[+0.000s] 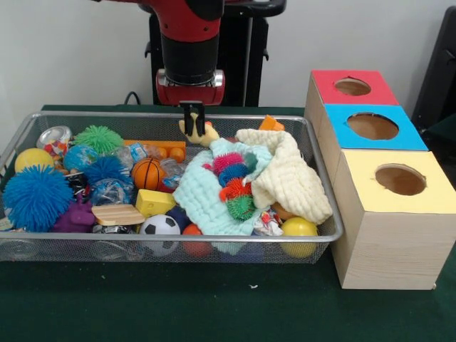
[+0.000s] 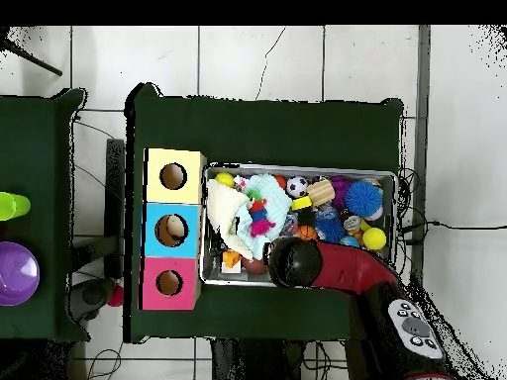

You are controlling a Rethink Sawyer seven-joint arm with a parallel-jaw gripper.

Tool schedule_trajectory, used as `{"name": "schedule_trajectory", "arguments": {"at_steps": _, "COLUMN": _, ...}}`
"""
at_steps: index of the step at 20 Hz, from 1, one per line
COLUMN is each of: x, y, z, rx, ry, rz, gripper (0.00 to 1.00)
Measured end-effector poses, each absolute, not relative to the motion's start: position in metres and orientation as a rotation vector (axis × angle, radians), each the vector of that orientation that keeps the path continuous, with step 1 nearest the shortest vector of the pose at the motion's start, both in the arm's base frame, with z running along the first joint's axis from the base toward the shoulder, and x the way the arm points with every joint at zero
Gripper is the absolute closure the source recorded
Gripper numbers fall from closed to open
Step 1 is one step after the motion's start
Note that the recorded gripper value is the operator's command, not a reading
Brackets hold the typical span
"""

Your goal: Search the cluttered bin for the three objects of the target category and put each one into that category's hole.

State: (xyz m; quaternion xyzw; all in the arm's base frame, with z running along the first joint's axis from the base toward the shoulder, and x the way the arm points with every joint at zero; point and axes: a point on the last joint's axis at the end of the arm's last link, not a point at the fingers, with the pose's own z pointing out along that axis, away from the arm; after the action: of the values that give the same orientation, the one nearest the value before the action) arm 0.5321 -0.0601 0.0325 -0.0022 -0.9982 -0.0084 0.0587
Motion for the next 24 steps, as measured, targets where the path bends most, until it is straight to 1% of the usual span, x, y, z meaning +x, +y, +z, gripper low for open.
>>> {"name": "schedule_trajectory", "arguments": {"at_steps": 4, "x": 0.541, "y": -0.062, "z": 0.05, "rx": -0.024, "ry": -3.01, "rz": -0.058, "gripper": 1.0}}
{"name": "schedule_trajectory", "arguments": {"at_steps": 18, "x": 0.57, "y": -0.057, "z": 0.073, "rx": -0.036, "ry": -3.075, "rz": -0.087, "gripper": 1.0}}
{"name": "schedule_trajectory", "arguments": {"at_steps": 24, "x": 0.579, "y": -0.051, "z": 0.091, "rx": -0.055, "ry": -3.067, "rz": -0.097, "gripper": 1.0}}
